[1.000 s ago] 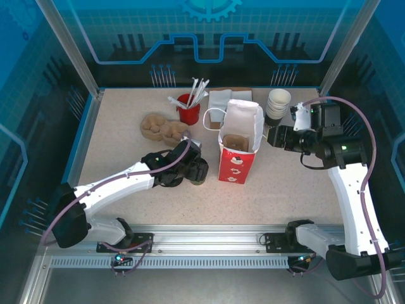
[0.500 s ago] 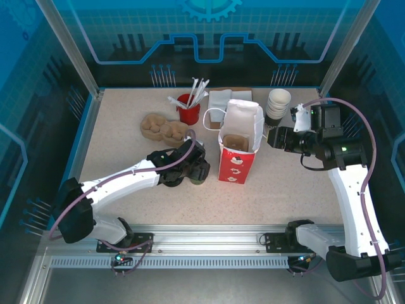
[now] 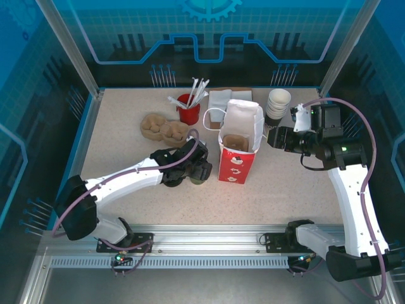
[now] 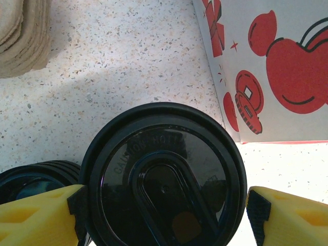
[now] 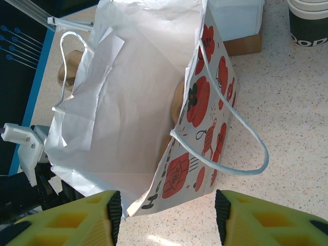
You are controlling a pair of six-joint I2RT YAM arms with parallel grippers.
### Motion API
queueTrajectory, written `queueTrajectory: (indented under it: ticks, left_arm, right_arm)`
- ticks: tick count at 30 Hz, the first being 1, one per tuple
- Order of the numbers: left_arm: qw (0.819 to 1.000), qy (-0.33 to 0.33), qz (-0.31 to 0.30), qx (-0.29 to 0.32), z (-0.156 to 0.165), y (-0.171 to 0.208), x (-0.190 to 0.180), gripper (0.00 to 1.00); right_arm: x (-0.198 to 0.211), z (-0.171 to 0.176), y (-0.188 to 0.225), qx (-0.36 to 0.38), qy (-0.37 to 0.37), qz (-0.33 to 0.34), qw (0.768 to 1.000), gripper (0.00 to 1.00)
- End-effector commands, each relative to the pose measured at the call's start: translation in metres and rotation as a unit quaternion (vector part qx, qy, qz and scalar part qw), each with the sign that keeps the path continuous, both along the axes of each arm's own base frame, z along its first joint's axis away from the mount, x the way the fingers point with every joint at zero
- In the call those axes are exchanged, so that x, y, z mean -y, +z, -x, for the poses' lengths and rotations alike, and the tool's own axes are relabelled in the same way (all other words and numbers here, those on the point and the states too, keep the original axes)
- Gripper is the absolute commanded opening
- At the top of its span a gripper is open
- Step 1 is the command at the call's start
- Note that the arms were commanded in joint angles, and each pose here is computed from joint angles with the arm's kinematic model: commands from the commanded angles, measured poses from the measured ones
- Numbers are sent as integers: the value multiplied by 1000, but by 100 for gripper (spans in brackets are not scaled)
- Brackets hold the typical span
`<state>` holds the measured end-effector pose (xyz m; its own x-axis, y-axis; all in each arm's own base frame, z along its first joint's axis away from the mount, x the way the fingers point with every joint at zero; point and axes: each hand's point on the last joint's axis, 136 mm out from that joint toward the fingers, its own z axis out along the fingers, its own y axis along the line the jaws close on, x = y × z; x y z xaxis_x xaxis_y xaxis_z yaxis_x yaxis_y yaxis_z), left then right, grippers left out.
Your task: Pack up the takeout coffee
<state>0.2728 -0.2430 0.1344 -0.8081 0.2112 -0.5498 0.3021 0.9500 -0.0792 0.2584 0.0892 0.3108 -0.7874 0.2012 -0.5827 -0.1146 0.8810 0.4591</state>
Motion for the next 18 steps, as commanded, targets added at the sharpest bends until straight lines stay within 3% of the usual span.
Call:
queueTrajectory:
  ticks: [1, 18]
  left_arm:
    - [1000, 3, -3, 3, -2, 7, 3, 82]
    - [999, 22, -30, -8, -8, -1, 1, 82]
  right_arm:
    - [1, -2, 0, 0, 0, -9, 1000, 54]
    - [2, -1, -3, -3, 2, -12, 1000, 54]
